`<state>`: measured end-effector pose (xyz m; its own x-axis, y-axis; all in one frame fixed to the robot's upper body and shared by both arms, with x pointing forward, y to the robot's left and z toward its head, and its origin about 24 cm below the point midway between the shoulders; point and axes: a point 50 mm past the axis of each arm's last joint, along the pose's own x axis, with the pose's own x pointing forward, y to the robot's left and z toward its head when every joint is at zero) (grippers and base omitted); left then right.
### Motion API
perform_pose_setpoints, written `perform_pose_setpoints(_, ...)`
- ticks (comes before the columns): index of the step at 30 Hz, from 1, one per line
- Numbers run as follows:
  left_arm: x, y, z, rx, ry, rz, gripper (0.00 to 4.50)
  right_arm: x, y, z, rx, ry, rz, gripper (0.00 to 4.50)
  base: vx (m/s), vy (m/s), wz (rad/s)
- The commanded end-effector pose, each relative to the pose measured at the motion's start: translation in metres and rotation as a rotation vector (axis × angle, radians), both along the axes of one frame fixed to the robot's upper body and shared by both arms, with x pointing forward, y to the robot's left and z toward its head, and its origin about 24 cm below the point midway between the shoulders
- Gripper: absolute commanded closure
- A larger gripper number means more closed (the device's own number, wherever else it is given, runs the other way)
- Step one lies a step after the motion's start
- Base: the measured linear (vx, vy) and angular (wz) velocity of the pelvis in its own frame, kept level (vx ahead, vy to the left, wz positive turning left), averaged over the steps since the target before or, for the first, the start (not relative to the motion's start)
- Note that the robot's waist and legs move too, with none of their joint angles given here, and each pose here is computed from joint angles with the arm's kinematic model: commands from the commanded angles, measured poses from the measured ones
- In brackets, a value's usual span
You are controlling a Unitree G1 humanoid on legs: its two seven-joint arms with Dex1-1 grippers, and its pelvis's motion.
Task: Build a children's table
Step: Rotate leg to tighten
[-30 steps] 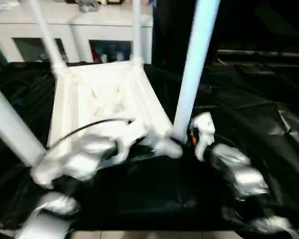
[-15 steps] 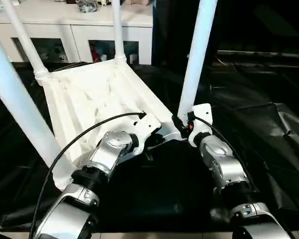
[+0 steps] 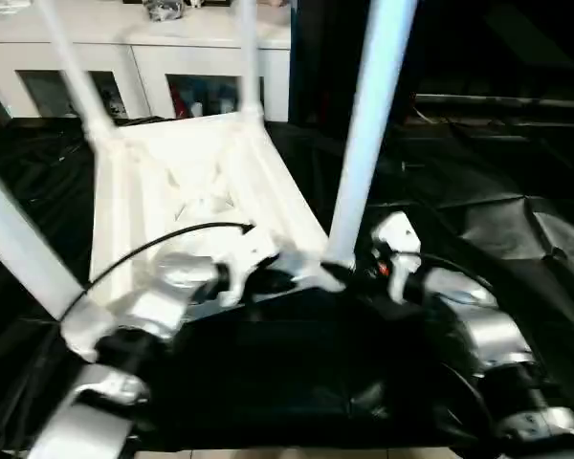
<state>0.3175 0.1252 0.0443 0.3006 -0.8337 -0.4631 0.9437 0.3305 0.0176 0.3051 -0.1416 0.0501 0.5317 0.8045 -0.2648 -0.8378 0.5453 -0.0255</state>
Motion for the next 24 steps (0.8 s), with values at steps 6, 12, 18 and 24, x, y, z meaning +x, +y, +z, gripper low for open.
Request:
perform_pose_setpoints(6,-0.0053,0.0060,0.0051,-0.088,0.014,-0.014,4.50,-0.0116,0.0059,-0.0139,-0.052,0.080,0.092,1.20,0.000,0.000,0.00)
perform_pose_setpoints(12,-0.0069,0.0058,0.0055,-0.094,0.018,-0.021,4.50,-0.0139,0.0108,-0.0168,-0.045,0.102,0.113,1.20,0.000,0.000,0.00)
perform_pose_setpoints(18,-0.0067,0.0064,0.0064,-0.093,0.017,-0.019,4.50,-0.0144,0.0129,-0.0183,-0.029,0.120,0.114,1.58,0.000,0.000,0.00)
perform_pose_setpoints(24,-0.0076,0.0076,0.0061,-0.092,0.019,-0.016,4.50,-0.0165,0.0132,-0.0213,-0.025,0.141,0.122,2.04,0.000,0.000,0.00)
